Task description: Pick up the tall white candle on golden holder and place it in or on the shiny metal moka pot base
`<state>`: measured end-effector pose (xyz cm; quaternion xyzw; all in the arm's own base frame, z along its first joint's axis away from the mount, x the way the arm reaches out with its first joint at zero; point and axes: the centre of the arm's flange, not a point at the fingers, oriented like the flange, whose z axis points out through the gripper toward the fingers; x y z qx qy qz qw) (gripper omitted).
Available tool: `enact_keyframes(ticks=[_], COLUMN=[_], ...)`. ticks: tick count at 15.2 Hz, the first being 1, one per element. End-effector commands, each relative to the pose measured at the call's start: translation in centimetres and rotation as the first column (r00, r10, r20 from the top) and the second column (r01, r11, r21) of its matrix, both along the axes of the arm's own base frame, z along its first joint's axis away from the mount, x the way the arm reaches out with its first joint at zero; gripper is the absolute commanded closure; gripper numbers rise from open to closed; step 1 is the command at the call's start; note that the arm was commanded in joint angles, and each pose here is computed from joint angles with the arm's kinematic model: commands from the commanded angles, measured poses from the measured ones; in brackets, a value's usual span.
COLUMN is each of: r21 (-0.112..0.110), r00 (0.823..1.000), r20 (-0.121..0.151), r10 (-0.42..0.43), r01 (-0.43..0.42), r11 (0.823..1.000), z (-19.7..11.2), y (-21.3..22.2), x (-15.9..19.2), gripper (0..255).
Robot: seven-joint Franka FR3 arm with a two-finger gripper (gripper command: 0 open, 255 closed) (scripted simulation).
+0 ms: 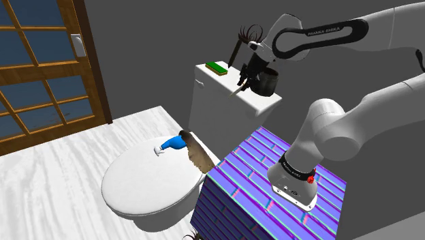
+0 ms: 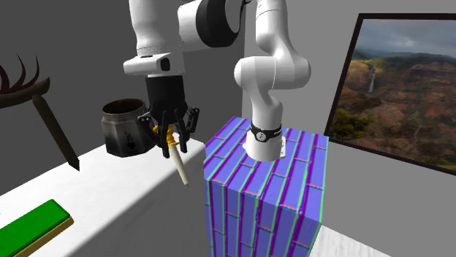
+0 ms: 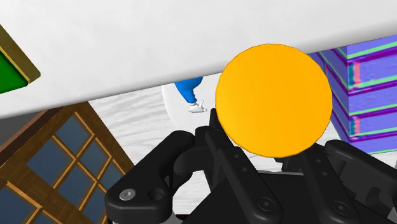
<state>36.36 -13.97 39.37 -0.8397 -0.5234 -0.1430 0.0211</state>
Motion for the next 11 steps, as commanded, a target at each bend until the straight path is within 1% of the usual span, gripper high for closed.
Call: enact_keyframes(ticks=[1,11], r21=[0.0,0.0], r00=[1.0,1.0], r20=[-0.001,-0.001], r10=[0.0,0.0], r01=[0.0,0.0], r11=[1.0,1.0], z=[1.0,6.3], y=[0.0,0.0], x=[-0.1,-0.1], gripper=[255,255])
